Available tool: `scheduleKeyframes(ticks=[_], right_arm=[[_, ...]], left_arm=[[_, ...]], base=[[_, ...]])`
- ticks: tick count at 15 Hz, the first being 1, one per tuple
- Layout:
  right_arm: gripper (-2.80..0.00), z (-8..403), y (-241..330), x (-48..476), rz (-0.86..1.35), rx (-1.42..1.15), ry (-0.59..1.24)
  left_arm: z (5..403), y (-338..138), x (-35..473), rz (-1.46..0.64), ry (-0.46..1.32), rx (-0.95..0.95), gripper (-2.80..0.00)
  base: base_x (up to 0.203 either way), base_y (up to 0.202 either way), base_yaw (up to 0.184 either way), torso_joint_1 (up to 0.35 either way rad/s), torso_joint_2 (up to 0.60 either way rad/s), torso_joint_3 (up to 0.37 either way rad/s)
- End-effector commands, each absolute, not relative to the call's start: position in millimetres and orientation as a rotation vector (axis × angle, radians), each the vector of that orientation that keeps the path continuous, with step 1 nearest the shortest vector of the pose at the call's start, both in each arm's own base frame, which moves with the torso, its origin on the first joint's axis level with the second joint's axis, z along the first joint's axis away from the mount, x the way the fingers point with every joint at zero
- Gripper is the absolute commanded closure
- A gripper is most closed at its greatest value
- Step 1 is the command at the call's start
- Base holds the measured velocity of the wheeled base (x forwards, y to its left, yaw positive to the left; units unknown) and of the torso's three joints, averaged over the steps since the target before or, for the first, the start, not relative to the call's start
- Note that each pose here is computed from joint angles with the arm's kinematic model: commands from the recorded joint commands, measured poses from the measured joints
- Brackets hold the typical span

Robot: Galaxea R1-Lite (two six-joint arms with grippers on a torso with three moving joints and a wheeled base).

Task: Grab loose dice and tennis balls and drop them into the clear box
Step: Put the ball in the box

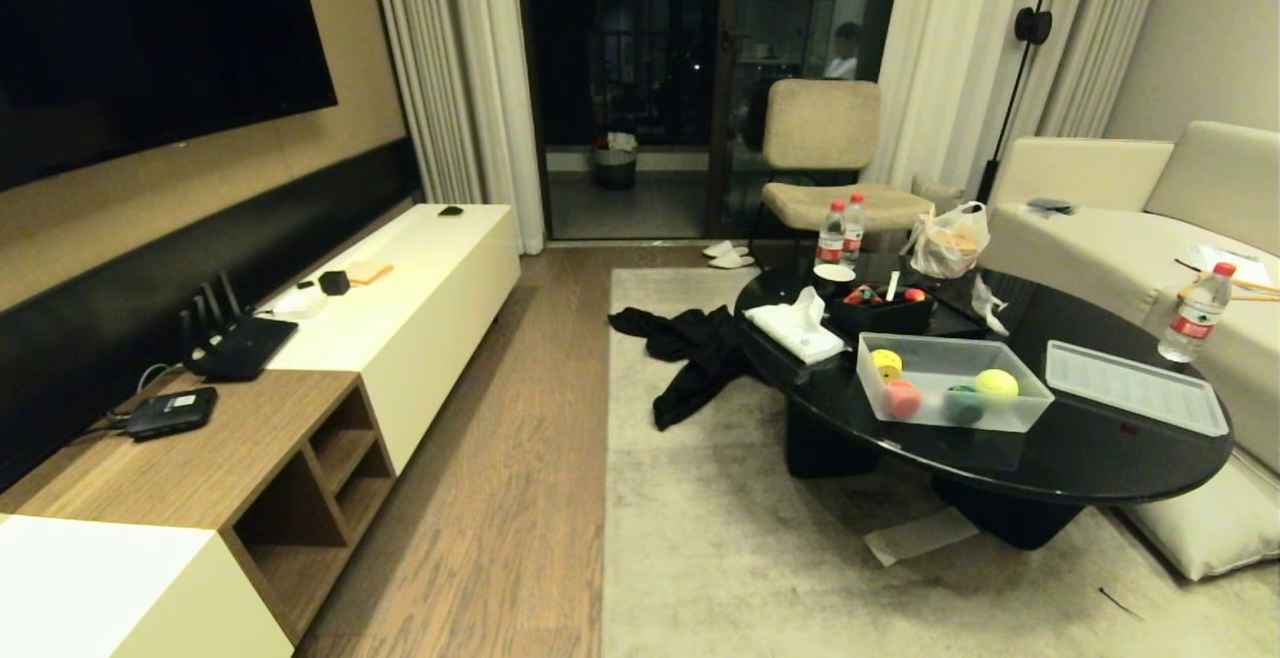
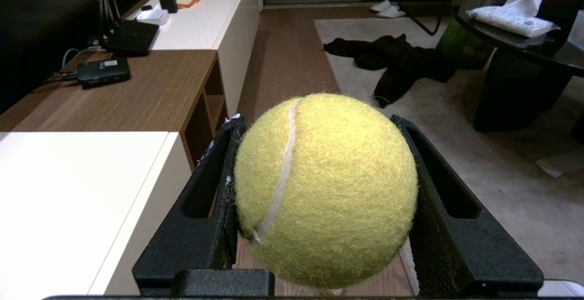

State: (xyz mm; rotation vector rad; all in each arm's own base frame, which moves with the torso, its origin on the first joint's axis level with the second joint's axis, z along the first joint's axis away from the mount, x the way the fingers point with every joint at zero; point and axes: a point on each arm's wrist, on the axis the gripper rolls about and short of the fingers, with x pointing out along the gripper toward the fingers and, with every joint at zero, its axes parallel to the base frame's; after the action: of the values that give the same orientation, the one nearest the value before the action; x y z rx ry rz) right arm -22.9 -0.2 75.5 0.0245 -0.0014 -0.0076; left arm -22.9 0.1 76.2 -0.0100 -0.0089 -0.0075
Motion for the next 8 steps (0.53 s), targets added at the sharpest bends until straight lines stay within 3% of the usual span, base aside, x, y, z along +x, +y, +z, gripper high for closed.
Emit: scheduleKeyframes(ticks=[1, 8], right_arm=[[0.00, 75.1, -0.2, -22.7, -0.008, 0.025, 0.001], [0.00, 75.1, -0.2, -22.7, -0.008, 0.025, 0.001]], left_arm=[[75.8, 0.1, -22.7, -0.008, -0.006, -0.011, 0.00], [75.8, 0.1, -22.7, -0.008, -0.006, -0.012, 0.00]], base=[[0.000, 0.000, 0.000, 0.000, 0.00, 0.000], [-0.002, -0.016, 0.005, 0.001, 0.00, 0.001]])
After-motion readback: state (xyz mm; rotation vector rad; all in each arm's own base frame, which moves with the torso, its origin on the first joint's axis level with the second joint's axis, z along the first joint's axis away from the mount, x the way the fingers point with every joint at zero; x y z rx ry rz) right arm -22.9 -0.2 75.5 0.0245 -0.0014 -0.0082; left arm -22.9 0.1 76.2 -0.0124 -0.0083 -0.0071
